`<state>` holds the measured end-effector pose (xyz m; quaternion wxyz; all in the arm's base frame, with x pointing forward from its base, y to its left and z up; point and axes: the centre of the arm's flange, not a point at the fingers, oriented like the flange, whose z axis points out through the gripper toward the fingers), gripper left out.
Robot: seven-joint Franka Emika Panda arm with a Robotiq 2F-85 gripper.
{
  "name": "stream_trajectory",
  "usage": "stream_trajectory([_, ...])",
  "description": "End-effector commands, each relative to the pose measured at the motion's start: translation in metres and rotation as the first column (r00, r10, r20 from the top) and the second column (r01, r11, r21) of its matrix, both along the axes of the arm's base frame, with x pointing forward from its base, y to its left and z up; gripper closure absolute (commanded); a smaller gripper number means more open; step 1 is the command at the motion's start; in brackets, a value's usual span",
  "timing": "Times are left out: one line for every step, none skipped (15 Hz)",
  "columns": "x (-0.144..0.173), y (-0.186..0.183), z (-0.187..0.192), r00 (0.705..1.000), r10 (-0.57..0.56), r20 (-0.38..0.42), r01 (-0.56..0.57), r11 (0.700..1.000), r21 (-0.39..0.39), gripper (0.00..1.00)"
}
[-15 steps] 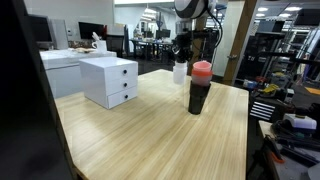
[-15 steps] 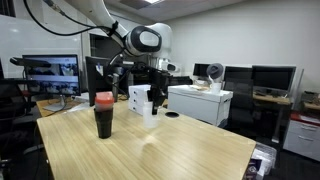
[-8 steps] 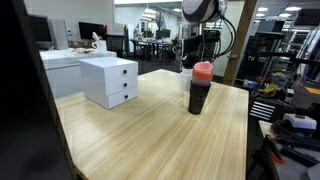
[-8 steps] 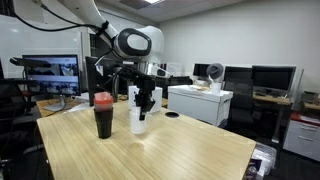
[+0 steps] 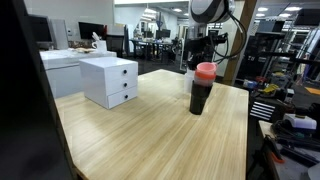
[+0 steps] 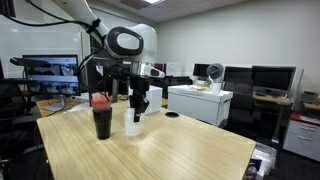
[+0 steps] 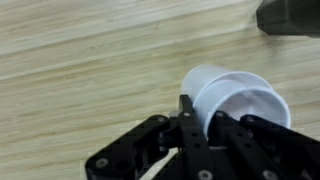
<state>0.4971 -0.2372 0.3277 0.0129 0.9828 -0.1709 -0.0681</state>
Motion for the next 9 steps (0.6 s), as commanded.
stream_trajectory([-0.018, 0.0, 0.008, 0.999, 0.014, 0.032, -0.014, 1.0, -0.019, 0.94])
stream_trajectory([-0.019, -0.002, 0.009, 0.999, 0.008, 0.036, -0.007, 1.0, -0.019, 0.94])
stream_trajectory([-0.019, -0.003, 0.011, 0.999, 0.004, 0.04, -0.003, 1.0, -0.019, 0.94])
stream_trajectory([-0.02, -0.005, 0.012, 0.999, 0.0, 0.044, 0.001, 1.0, -0.02, 0.94])
stream_trajectory([-0.02, -0.007, 0.012, 0.999, -0.005, 0.046, 0.006, 1.0, -0.021, 0.94])
stream_trajectory([-0.021, -0.009, 0.012, 0.999, -0.009, 0.048, 0.011, 1.0, -0.024, 0.94])
stream_trajectory([-0.022, -0.01, 0.012, 0.999, -0.012, 0.05, 0.014, 1.0, -0.025, 0.94])
stream_trajectory([-0.025, -0.013, 0.011, 0.998, -0.013, 0.053, 0.015, 1.0, -0.022, 0.94])
stream_trajectory([-0.028, -0.013, 0.008, 0.999, -0.007, 0.044, 0.008, 1.0, -0.017, 0.94])
